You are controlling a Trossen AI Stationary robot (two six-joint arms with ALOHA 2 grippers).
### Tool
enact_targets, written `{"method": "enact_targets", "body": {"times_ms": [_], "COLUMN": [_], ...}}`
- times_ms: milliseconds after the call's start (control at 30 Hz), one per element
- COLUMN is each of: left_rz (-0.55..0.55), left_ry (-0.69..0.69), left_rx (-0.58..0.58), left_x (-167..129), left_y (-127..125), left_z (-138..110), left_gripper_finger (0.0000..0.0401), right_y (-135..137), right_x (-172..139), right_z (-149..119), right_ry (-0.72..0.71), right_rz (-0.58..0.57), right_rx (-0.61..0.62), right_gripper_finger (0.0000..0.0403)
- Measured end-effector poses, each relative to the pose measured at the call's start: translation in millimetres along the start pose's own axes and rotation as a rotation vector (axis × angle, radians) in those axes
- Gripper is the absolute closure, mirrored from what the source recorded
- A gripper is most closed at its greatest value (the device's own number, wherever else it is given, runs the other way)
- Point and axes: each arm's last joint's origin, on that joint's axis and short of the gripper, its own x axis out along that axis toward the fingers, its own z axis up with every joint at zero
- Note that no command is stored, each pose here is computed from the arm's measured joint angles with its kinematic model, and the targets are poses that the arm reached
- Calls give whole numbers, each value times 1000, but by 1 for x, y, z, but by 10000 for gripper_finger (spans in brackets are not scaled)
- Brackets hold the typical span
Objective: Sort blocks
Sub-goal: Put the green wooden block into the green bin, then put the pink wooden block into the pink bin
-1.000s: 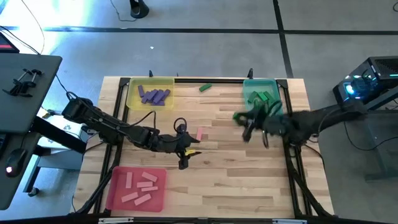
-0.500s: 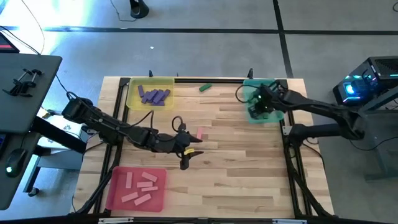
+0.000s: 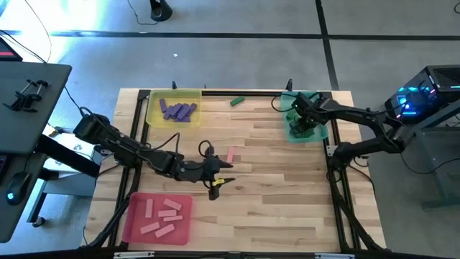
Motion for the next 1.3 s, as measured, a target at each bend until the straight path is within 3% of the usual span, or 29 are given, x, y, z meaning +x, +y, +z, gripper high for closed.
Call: {"method": "enact_targets", "body": {"times_ms": [267, 433, 667, 900, 1133, 1300], "left_rz": [54, 101, 254, 536, 748, 735], "left_ry": [81, 122, 131, 48, -50, -26], "left_rx": [-54, -116, -188, -67, 79, 31], "left_x": [25, 39, 55, 67, 77, 87], "left_y": [5, 11, 19, 21, 14, 20], "left_z": [-24, -38, -57, -80, -99, -115], "left_gripper_finger": [188, 188, 188, 204, 219, 219], "right_y": [0, 0, 13, 42, 87, 113], "right_x": [-1, -18, -69, -124, -164, -176], "right_z": [0, 6, -4, -53, -115, -163], "right_ry": [14, -36, -316, -627, -872, -993], "right_rz": [12, -16, 22, 262, 564, 646], "right_rx": [-68, -81, -149, -213, -385, -460], "right_gripper_finger": [196, 189, 189, 189, 188, 188]}}
